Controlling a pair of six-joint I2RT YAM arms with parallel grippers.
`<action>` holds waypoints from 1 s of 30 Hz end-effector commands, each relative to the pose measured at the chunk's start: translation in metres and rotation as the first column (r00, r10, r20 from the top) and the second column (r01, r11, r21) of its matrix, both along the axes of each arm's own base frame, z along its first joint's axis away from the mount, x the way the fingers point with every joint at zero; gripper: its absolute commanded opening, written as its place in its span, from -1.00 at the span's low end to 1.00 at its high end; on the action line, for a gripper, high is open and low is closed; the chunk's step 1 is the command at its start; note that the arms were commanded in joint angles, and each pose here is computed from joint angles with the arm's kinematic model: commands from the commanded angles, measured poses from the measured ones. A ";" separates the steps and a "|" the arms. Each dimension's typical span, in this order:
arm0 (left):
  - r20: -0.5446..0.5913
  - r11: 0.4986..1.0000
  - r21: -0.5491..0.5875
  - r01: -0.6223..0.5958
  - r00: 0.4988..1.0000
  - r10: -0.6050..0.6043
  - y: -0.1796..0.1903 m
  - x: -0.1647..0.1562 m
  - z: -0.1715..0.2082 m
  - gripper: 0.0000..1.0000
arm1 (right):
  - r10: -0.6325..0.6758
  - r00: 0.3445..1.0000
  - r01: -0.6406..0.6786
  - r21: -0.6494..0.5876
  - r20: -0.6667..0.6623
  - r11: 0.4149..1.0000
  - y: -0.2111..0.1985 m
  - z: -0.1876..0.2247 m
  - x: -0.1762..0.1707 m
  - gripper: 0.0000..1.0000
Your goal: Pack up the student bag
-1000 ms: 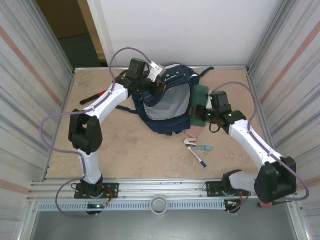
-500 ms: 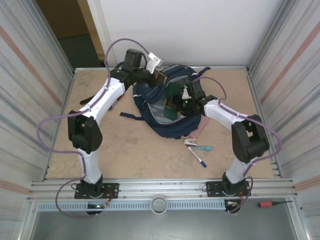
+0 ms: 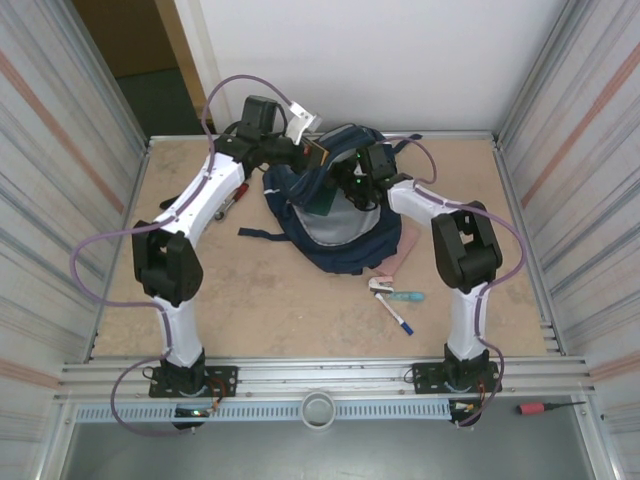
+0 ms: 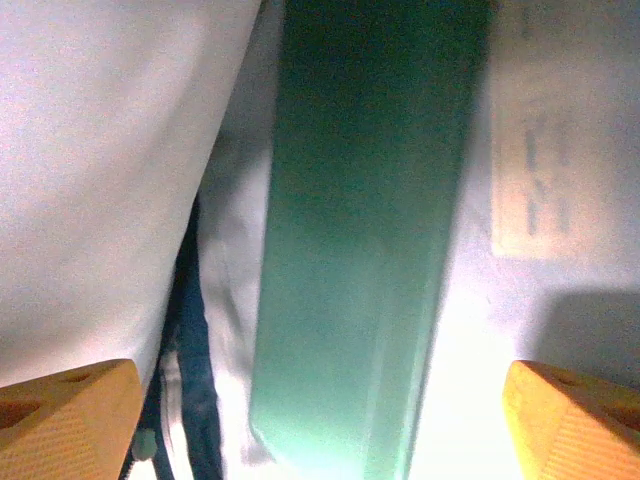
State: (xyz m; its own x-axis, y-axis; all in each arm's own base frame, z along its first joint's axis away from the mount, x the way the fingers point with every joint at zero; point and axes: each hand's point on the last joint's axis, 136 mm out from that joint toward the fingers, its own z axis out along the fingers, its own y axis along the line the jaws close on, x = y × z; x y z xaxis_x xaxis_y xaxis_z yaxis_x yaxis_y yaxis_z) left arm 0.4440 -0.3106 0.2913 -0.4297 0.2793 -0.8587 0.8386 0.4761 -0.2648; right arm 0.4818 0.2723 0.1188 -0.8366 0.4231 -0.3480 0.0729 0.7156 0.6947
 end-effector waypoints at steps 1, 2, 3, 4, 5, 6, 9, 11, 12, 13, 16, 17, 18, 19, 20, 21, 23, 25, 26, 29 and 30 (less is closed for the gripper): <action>0.165 0.995 -0.077 0.061 0.985 -0.047 -0.004 -0.001 0.051 -1.00 | 0.047 0.997 -0.045 -0.033 0.067 0.998 -0.016 0.028 -0.028 0.83; 0.162 0.995 -0.076 0.058 0.986 -0.045 -0.002 0.000 0.049 -1.00 | 0.063 0.996 -0.060 -0.044 0.063 0.997 -0.023 0.029 -0.043 0.83; 0.159 0.996 -0.072 0.054 0.986 -0.042 -0.001 0.002 0.047 -1.00 | 0.078 0.994 -0.074 -0.060 0.071 0.995 -0.030 0.033 -0.058 0.82; 0.160 0.996 -0.071 0.047 0.986 -0.035 0.002 0.004 0.047 -1.00 | 0.086 0.993 -0.080 -0.083 0.076 0.993 -0.038 0.036 -0.072 0.82; 0.158 0.996 -0.071 0.044 0.987 -0.032 0.004 0.006 0.046 -1.00 | 0.093 0.993 -0.083 -0.120 0.079 0.989 -0.049 0.038 -0.088 0.82; 0.159 0.996 -0.073 0.041 0.987 -0.029 0.007 0.007 0.047 -1.00 | 0.098 0.991 -0.083 -0.158 0.088 0.984 -0.060 0.040 -0.104 0.83; 0.164 0.995 -0.086 0.047 0.986 -0.033 0.012 0.008 0.050 -1.00 | 0.048 0.996 -0.026 -0.283 0.072 0.959 -0.101 0.035 -0.138 0.85; 0.174 0.995 -0.088 0.051 0.984 -0.035 0.015 0.008 0.052 -1.00 | -0.031 0.998 0.048 -0.356 0.052 0.933 -0.132 0.024 -0.154 0.87; 0.178 0.995 -0.090 0.051 0.983 -0.034 0.016 0.008 0.053 -1.00 | -0.072 0.996 0.084 -0.387 0.047 0.918 -0.147 0.018 -0.161 0.88; 0.179 0.994 -0.096 0.048 0.983 -0.031 0.018 0.009 0.055 -1.00 | -0.110 0.993 0.118 -0.409 0.043 0.905 -0.159 0.012 -0.167 0.89; 0.176 0.989 -0.138 0.060 0.984 -0.035 0.021 0.012 0.063 -1.00 | -0.197 0.979 0.196 -0.440 0.042 0.876 -0.186 -0.001 -0.179 0.94; 0.173 0.987 -0.149 0.062 0.984 -0.036 0.022 0.014 0.065 -1.00 | -0.213 0.976 0.208 -0.442 0.040 0.872 -0.191 -0.005 -0.181 0.95; 0.170 0.986 -0.158 0.062 0.985 -0.035 0.024 0.016 0.066 -1.00 | -0.221 0.975 0.212 -0.447 0.033 0.869 -0.194 -0.008 -0.183 0.95; 0.168 0.985 -0.163 0.059 0.985 -0.031 0.025 0.018 0.068 -1.00 | -0.223 0.975 0.209 -0.452 0.022 0.867 -0.195 -0.012 -0.183 0.96; 0.166 0.984 -0.167 0.055 0.986 -0.027 0.027 0.021 0.069 -1.00 | -0.218 0.976 0.196 -0.456 0.006 0.868 -0.194 -0.016 -0.184 0.97; 0.161 0.984 -0.167 0.052 0.987 -0.025 0.027 0.023 0.068 -1.00 | -0.211 0.977 0.182 -0.460 -0.011 0.869 -0.191 -0.022 -0.185 0.97; 0.159 0.984 -0.171 0.051 0.987 -0.024 0.026 0.025 0.068 -1.00 | -0.196 0.980 0.155 -0.483 -0.035 0.862 -0.185 -0.033 -0.186 0.98; 0.151 0.983 -0.176 0.055 0.988 -0.028 0.025 0.025 0.067 -1.00 | -0.193 0.980 0.141 -0.500 -0.054 0.855 -0.182 -0.043 -0.185 0.99; 0.149 0.983 -0.177 0.055 0.988 -0.029 0.025 0.025 0.066 -1.00 | -0.195 0.979 0.140 -0.504 -0.058 0.852 -0.181 -0.047 -0.183 0.99; 0.142 0.982 -0.182 0.054 0.989 -0.028 0.025 0.025 0.063 -1.00 | -0.219 0.972 0.144 -0.524 -0.082 0.839 -0.189 -0.061 -0.175 0.96; 0.141 0.981 -0.184 0.054 0.990 -0.028 0.025 0.025 0.062 -1.00 | -0.223 0.971 0.144 -0.527 -0.089 0.838 -0.190 -0.065 -0.171 0.95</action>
State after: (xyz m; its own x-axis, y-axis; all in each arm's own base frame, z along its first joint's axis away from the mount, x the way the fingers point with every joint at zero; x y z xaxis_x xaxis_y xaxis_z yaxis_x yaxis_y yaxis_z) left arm 0.4672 -0.2835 0.2944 -0.4660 0.1971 -0.8625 0.8226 0.4555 -0.3403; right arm 0.2973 0.0921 0.0579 -0.8358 0.3521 -0.4213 0.2761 0.9328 0.2317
